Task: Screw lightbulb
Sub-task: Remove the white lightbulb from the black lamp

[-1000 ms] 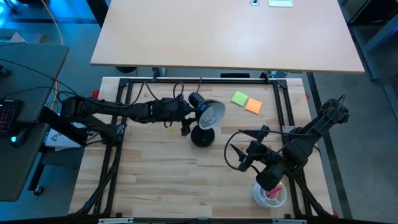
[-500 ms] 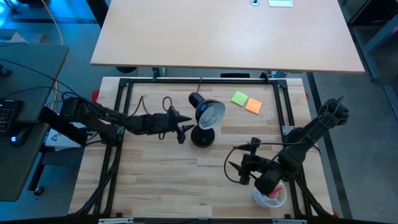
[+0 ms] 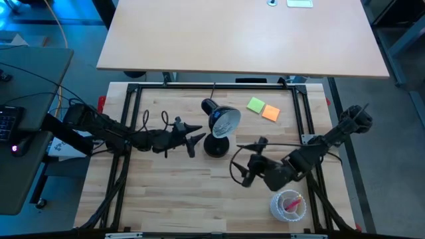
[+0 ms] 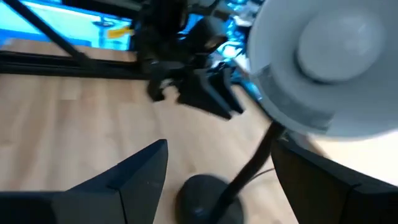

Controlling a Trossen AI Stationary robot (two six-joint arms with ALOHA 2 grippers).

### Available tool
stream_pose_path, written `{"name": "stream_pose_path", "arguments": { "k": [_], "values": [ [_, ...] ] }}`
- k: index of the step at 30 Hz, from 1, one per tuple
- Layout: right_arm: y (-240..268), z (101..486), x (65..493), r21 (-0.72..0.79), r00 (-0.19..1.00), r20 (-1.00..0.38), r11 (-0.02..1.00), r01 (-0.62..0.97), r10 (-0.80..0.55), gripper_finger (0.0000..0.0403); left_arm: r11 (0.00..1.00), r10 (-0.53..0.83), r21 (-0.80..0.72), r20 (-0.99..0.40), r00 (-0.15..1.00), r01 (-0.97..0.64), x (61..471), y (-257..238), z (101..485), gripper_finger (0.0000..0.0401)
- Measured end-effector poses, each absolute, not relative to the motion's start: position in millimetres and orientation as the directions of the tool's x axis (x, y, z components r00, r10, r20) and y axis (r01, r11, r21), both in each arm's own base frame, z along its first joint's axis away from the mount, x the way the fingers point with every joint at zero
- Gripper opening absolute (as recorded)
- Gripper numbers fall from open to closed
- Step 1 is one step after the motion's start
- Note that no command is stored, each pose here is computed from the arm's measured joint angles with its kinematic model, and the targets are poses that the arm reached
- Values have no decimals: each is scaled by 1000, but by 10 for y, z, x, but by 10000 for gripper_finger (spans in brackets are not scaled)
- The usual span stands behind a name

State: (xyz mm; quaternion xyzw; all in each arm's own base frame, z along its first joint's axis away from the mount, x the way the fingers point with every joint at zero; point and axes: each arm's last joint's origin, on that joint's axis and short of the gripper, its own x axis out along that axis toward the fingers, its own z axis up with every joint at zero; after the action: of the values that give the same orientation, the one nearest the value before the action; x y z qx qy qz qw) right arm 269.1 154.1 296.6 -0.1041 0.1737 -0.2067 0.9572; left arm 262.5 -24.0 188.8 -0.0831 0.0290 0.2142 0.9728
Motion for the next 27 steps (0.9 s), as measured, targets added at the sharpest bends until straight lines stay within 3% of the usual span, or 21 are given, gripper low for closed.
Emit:
{"name": "stream_pose_path", "arguments": {
  "k": [7, 13, 18, 27],
  "values": [
    [1366, 3036, 2804, -530, 816, -222, 768, 359, -534, 284, 937, 345, -53, -38, 938, -347, 2600, -460, 1945, 172],
    [1351, 3181, 2859, -652, 813, -127, 665, 364, -568, 284, 883, 469, 18, -7, 883, -469, 2547, -563, 1978, 172],
    [1255, 3372, 2934, -628, 799, -73, 650, 428, -597, 284, 839, 542, 52, -6, 840, -541, 2549, -494, 1979, 172],
    [1186, 3489, 2965, -429, 785, -72, 730, 532, -615, 284, 787, 556, 254, 104, 824, -563, 2564, -439, 2145, 172]
  ]
}}
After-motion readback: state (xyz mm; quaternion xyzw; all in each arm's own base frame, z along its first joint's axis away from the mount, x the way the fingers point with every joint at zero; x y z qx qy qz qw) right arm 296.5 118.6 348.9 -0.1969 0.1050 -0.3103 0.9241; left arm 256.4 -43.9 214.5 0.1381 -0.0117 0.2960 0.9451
